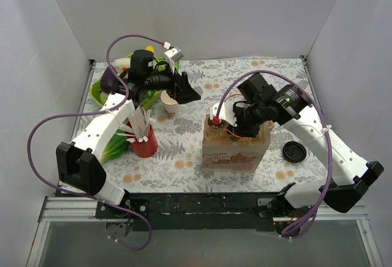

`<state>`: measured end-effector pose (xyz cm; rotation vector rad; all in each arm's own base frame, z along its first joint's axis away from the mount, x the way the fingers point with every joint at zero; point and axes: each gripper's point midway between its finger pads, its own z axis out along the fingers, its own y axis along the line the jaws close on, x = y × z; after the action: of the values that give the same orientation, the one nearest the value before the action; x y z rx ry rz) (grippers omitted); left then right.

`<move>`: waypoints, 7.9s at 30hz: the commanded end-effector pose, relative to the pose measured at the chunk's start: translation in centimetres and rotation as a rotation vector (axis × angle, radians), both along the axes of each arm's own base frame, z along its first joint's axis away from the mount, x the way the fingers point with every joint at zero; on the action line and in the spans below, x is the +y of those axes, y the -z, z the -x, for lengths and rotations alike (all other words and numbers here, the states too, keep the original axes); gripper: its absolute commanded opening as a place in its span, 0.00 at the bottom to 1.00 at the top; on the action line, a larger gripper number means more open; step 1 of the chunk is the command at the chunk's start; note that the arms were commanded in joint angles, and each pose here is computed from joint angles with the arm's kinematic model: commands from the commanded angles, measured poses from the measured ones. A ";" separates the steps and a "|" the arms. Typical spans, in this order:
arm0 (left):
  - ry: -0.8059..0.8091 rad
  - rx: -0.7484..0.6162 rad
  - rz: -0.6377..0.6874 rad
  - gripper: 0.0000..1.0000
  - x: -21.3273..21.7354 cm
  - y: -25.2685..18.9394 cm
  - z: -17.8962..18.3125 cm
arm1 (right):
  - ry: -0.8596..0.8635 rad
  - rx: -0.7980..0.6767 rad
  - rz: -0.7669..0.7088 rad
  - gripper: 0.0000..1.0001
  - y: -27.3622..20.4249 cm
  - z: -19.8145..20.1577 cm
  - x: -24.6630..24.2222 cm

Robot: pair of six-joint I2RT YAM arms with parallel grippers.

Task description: Pack the takeout coffee

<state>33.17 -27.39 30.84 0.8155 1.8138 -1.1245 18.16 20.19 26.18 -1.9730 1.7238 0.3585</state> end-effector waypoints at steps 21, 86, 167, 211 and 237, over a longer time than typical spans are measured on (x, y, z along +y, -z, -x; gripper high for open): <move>0.255 -0.140 -0.045 0.98 -5.1 -0.6 2.8 | -0.077 -0.120 -0.167 0.01 1.3 1.4 0.1; 0.145 -0.291 -0.136 0.98 -3.1 1.3 3.8 | -0.015 0.142 0.327 0.01 10.0 2.5 -4.0; 0.040 -0.073 -0.280 0.98 -2.5 1.0 0.7 | 0.233 -0.234 -0.280 0.98 -7.5 -5.1 4.4; 0.074 -0.239 -0.013 0.98 -1.6 -5.0 5.7 | 0.011 -0.300 0.109 0.85 1.0 -6.4 1.0; 0.017 -0.269 0.135 0.98 -2.3 -8.3 4.0 | 0.047 -0.381 0.235 0.82 2.9 -9.1 0.1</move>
<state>30.72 -30.60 34.91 0.8658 1.6197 -1.0920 26.14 20.67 22.34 -1.9874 1.6845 -0.1398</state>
